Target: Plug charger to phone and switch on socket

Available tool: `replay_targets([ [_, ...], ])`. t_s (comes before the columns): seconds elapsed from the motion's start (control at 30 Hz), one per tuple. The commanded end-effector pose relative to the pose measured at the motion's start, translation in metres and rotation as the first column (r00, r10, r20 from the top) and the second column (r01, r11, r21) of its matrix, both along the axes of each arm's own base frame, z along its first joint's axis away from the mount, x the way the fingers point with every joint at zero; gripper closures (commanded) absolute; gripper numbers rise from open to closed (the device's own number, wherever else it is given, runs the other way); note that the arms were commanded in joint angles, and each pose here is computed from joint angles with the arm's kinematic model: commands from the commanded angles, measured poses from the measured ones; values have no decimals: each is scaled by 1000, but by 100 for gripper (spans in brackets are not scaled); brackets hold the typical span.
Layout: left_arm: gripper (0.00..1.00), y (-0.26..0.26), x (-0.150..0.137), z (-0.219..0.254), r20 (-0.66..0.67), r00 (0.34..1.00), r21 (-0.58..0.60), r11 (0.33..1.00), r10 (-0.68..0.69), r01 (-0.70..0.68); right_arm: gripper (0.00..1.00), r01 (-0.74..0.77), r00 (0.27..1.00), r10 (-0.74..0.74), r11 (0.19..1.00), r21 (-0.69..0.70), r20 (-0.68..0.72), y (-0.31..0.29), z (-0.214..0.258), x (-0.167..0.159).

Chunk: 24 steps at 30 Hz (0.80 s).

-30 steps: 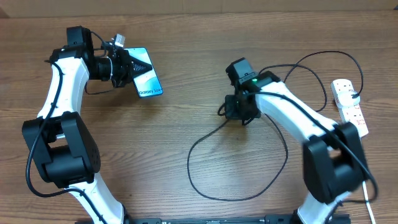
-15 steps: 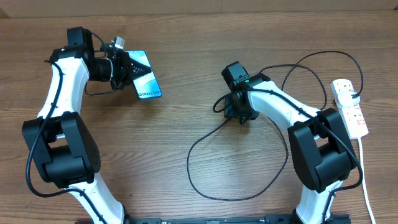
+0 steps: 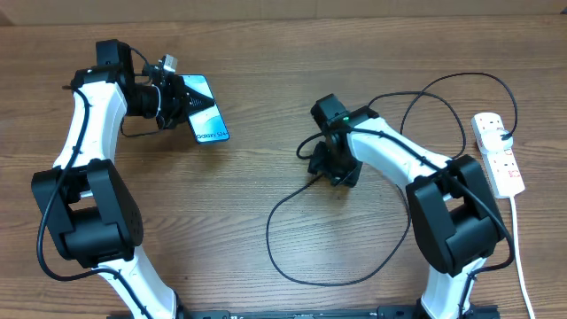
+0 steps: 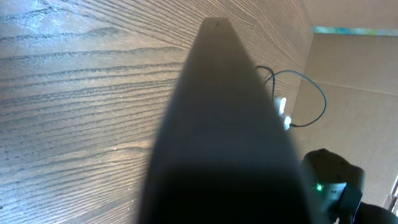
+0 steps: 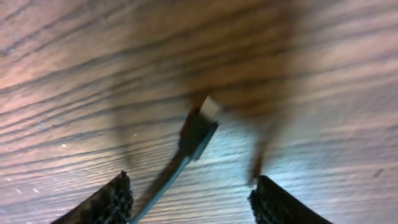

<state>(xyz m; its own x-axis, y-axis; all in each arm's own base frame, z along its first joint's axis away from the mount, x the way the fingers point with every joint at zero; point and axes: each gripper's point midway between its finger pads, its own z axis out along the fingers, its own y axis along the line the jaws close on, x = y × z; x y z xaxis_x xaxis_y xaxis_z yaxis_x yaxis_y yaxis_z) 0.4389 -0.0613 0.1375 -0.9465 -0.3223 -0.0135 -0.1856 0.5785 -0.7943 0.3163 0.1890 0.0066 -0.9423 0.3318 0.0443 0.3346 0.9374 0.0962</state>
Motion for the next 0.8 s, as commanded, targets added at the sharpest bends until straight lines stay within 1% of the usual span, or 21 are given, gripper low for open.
replay_targets([
  [0.0, 96, -5, -1, 23, 49, 999, -9, 1000, -9, 9, 45, 82, 997, -82, 996, -29, 8, 6, -6, 3],
  [0.1, 96, -5, -1, 23, 49, 999, -9, 1000, -9, 9, 47, 96, 995, -96, 994, -55, 5, 5, -11, 1],
  [0.17, 96, -5, -1, 23, 49, 999, -9, 1000, -9, 9, 51, 100, 995, -100, 993, -60, 6, 4, -13, 2],
  [0.2, 96, -5, -1, 23, 49, 999, -9, 1000, -9, 9, 54, 106, 994, -106, 993, -59, 10, 2, -14, 4],
  [0.23, 96, -5, -1, 23, 49, 999, -9, 1000, -9, 9, 61, 114, 993, -113, 992, -57, 14, 0, -14, 7],
  [0.27, 96, -5, -1, 23, 48, 999, -9, 1000, -9, 9, 72, 128, 992, -127, 990, -55, 15, -3, -14, 9],
  [0.33, 96, -5, -1, 23, 48, 999, -10, 1000, -9, 9, 79, 159, 987, -159, 986, -53, 12, -10, -14, 13],
  [0.43, 96, -5, -2, 23, 45, 999, -10, 1000, -9, 10, 84, 183, 983, -183, 982, -51, 7, -18, -14, 16],
  [0.5, 96, -5, -2, 23, 45, 999, -10, 1000, -9, 10, 84, 189, 982, -189, 981, -49, 6, -20, -14, 18],
  [0.53, 96, -5, -2, 23, 46, 999, -9, 1000, -9, 10, 81, 189, 982, -189, 981, -50, 7, -20, -14, 18],
  [0.57, 96, -5, -2, 23, 46, 999, -9, 1000, -9, 10, 70, 188, 982, -187, 981, -50, 7, -20, -14, 18],
  [0.6, 96, -5, -2, 23, 46, 999, -9, 1000, -9, 10, 66, 181, 984, -181, 982, -49, 8, -20, -14, 18],
  [0.7, 96, -5, -2, 23, 45, 999, -10, 1000, -9, 9, 66, 173, 985, -173, 984, -47, 10, -19, -14, 18],
  [0.77, 96, -5, -2, 23, 45, 999, -10, 1000, -9, 9, 73, 173, 985, -173, 984, -47, 6, -19, -14, 17],
])
